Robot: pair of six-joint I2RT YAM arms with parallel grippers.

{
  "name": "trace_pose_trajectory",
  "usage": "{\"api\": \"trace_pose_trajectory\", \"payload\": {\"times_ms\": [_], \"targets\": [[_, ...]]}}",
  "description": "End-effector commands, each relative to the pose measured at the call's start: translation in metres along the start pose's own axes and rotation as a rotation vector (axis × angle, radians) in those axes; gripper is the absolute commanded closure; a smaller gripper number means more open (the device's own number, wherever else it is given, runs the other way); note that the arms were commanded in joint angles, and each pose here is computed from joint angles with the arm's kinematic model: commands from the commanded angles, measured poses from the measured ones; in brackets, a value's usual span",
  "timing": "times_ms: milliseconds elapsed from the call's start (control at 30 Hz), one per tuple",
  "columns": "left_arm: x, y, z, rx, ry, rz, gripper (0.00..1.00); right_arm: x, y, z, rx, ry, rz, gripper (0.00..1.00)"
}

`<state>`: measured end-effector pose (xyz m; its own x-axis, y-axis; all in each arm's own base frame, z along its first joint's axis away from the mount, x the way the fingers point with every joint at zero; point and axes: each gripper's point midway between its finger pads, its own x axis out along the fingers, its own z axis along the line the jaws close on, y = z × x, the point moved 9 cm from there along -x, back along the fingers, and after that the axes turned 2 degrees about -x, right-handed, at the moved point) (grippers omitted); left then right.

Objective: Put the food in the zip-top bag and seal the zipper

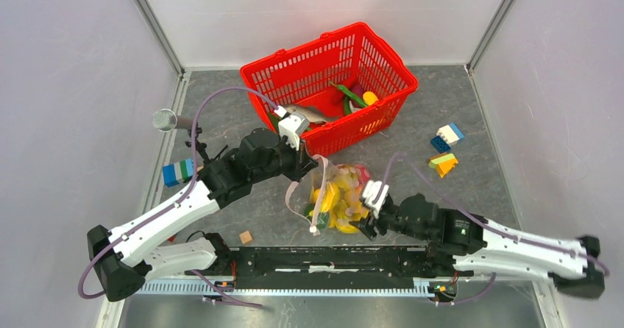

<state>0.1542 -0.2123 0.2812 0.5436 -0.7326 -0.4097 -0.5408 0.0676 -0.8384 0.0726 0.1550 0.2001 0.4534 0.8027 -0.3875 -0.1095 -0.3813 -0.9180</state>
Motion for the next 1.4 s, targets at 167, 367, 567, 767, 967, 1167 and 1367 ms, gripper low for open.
{"api": "trace_pose_trajectory", "payload": {"times_ms": [167, 367, 567, 767, 967, 1167, 1367], "targets": [[-0.009, -0.027, -0.004, -0.03, -0.02, -0.083, 0.98, -0.024, -0.032, 0.08, -0.291, 0.261, -0.103, 0.26], [-0.01, -0.028, -0.006, -0.051, -0.004, -0.081, 0.98, -0.016, -0.04, 0.122, -0.469, 0.452, -0.169, 0.21], [-0.011, -0.025, -0.008, -0.078, 0.023, -0.085, 0.98, -0.011, -0.047, 0.125, -0.434, 0.462, -0.245, 0.19], [-0.014, -0.023, -0.008, -0.097, 0.023, -0.085, 0.98, 0.005, -0.055, 0.136, -0.494, 0.419, -0.253, 0.17], [-0.015, -0.023, -0.009, -0.108, 0.032, -0.077, 0.98, 0.03, -0.055, 0.139, -0.484, 0.385, -0.246, 0.15], [-0.02, -0.025, -0.01, -0.119, 0.032, -0.087, 0.98, 0.047, -0.053, 0.127, -0.466, 0.384, -0.26, 0.18], [-0.022, -0.025, -0.011, -0.113, 0.035, -0.083, 0.98, 0.059, -0.042, 0.12, -0.477, 0.421, -0.234, 0.34]]}}
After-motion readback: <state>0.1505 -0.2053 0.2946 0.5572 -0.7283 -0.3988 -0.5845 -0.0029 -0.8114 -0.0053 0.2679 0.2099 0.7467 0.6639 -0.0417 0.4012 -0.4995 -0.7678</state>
